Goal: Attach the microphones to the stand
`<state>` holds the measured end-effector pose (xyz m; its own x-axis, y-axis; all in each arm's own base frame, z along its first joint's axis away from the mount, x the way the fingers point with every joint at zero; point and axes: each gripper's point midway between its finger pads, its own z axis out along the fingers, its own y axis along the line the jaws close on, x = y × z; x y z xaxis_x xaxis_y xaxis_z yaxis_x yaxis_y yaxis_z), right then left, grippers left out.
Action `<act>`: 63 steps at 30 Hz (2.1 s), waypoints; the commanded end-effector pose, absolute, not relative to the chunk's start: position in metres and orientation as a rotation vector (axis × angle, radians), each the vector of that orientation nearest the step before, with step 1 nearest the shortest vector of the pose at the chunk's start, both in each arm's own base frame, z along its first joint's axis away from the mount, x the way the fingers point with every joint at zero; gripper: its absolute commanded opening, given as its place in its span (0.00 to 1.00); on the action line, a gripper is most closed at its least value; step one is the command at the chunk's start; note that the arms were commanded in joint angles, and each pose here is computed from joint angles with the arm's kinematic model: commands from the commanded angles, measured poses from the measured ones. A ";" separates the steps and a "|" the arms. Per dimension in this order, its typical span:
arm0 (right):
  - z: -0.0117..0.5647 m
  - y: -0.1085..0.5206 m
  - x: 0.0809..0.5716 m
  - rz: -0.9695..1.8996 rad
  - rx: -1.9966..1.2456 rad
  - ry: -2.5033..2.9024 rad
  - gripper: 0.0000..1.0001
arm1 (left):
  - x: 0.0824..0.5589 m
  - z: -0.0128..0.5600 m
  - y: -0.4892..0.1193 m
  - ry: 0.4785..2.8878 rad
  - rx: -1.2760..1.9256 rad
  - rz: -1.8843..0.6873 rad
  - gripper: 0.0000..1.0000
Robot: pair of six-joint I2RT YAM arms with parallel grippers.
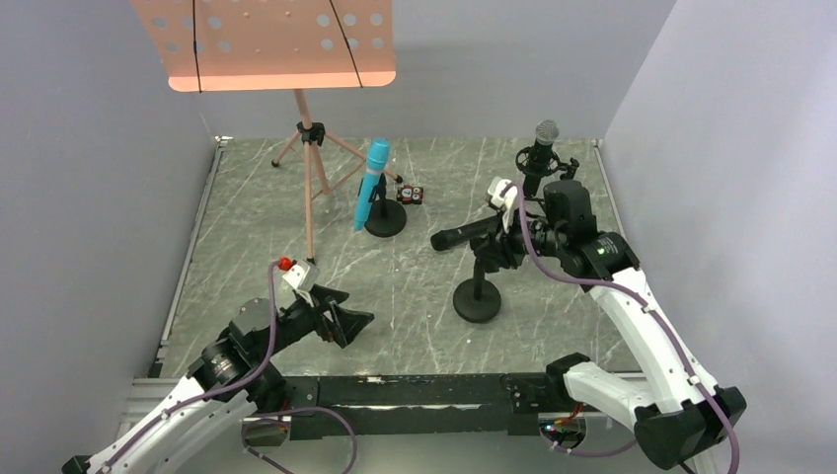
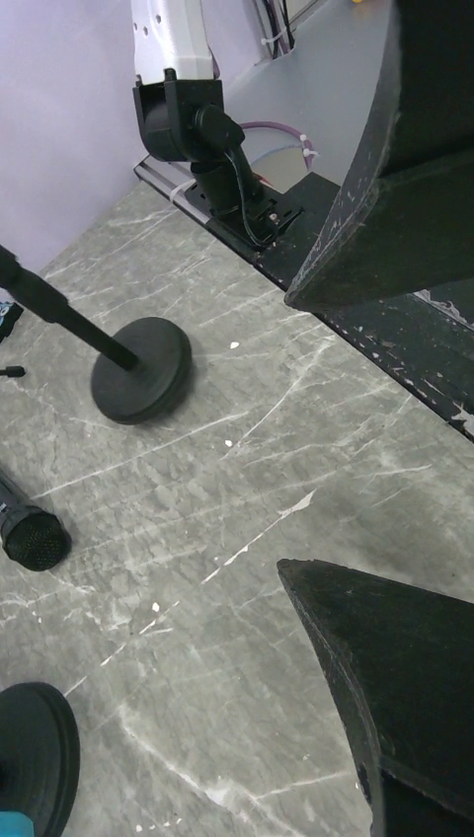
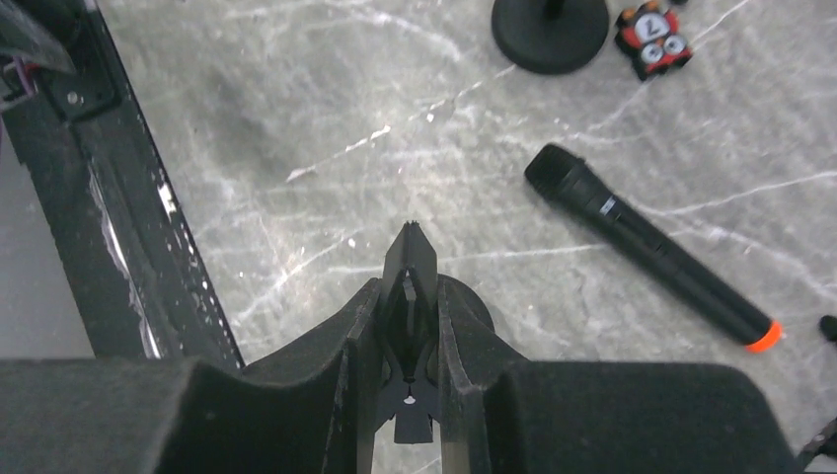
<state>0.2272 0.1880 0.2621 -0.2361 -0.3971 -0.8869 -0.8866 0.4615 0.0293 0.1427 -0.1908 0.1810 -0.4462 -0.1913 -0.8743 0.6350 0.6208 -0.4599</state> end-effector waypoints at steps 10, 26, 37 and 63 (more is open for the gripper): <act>0.236 0.175 0.203 0.644 -1.133 1.787 0.33 | 0.145 0.217 -0.209 1.718 0.444 -1.044 0.99; 0.338 0.161 0.209 0.633 -1.032 1.629 1.00 | 0.191 0.234 -0.269 1.734 0.941 -0.852 0.99; 0.321 0.101 0.268 0.951 -0.744 1.605 1.00 | 0.263 0.211 -0.321 1.773 1.284 -0.679 0.99; 0.280 0.077 0.295 0.786 -0.565 1.728 1.00 | 0.404 0.107 -0.437 2.073 1.180 -0.826 0.92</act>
<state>0.2903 0.0789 0.2610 -0.3468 0.0297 -0.9375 -0.7012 0.6557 0.2802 0.4051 -0.4170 0.1055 -0.3675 0.5355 -0.7604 0.9027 0.4022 -0.1531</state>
